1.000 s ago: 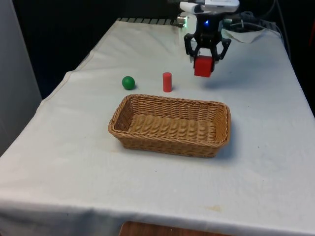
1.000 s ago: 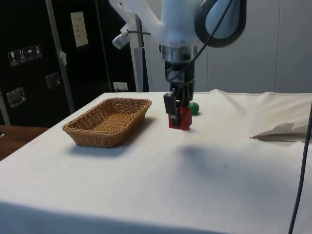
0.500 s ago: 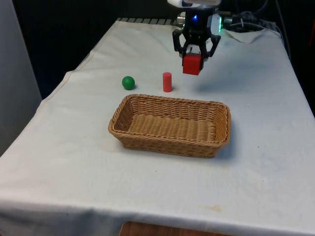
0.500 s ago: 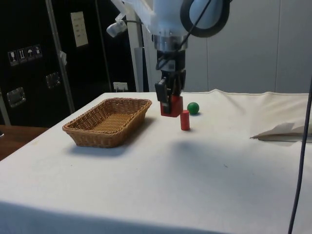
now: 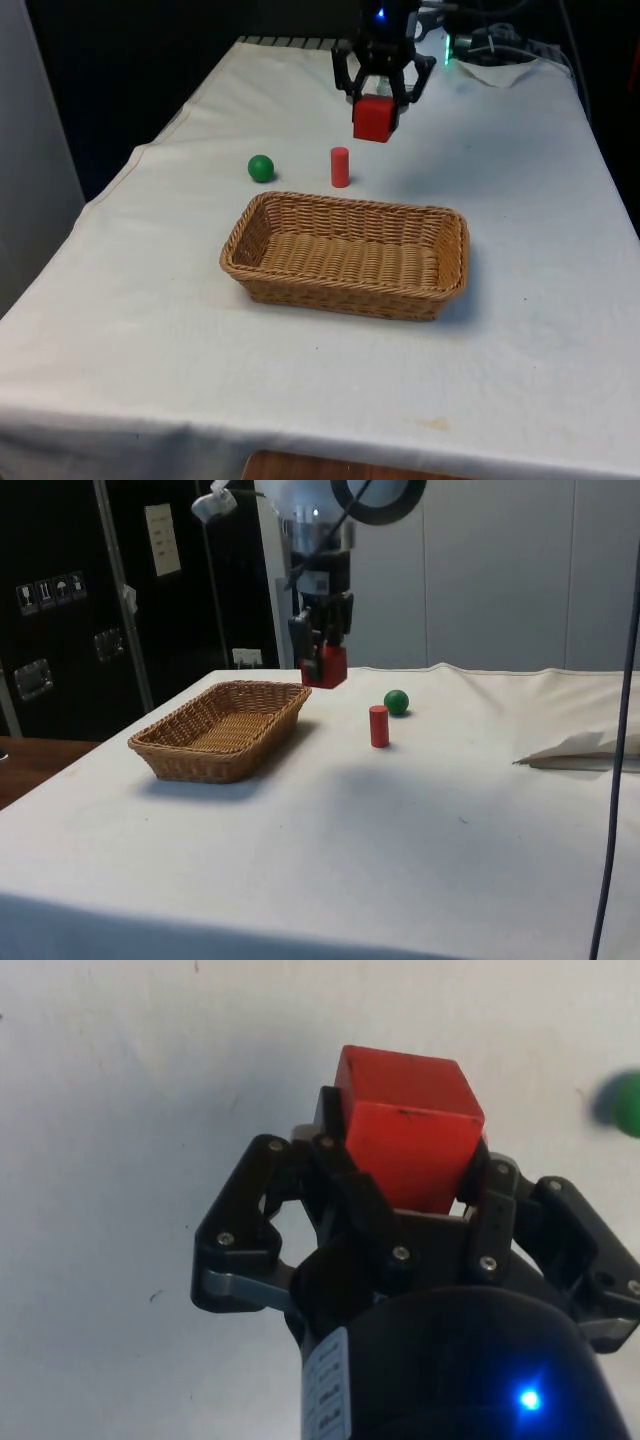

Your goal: Pick up the object to the left of the cylinder and place it into the basket.

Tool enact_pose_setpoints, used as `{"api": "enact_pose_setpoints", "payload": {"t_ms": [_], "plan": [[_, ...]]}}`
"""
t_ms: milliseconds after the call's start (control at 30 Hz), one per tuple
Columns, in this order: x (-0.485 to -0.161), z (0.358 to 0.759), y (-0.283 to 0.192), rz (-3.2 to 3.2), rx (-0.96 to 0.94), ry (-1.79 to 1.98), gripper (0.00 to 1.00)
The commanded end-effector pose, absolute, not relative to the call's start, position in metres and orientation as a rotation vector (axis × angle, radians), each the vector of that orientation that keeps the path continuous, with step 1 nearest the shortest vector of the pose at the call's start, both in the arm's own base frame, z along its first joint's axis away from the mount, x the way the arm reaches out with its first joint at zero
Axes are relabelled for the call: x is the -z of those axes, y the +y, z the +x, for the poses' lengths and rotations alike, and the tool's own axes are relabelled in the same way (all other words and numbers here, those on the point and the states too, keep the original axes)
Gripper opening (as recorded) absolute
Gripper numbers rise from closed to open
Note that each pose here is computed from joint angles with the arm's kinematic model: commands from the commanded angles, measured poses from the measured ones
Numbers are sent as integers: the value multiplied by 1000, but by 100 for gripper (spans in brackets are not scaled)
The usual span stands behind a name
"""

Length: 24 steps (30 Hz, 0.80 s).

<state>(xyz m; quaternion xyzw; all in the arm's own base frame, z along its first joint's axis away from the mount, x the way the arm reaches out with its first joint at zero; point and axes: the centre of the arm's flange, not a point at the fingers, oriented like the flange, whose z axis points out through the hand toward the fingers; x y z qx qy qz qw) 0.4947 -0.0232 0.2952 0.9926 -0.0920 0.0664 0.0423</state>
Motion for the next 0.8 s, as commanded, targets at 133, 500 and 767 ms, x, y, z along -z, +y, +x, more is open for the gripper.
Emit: {"api": "enact_pose_setpoints", "payload": {"t_ms": [133, 500, 767], "plan": [[-307, 504, -26, 3039, -202, -278, 1], [-324, 536, -30, 3014, -229, -276, 1], [-327, 562, -33, 2985, -257, -277, 1]]}}
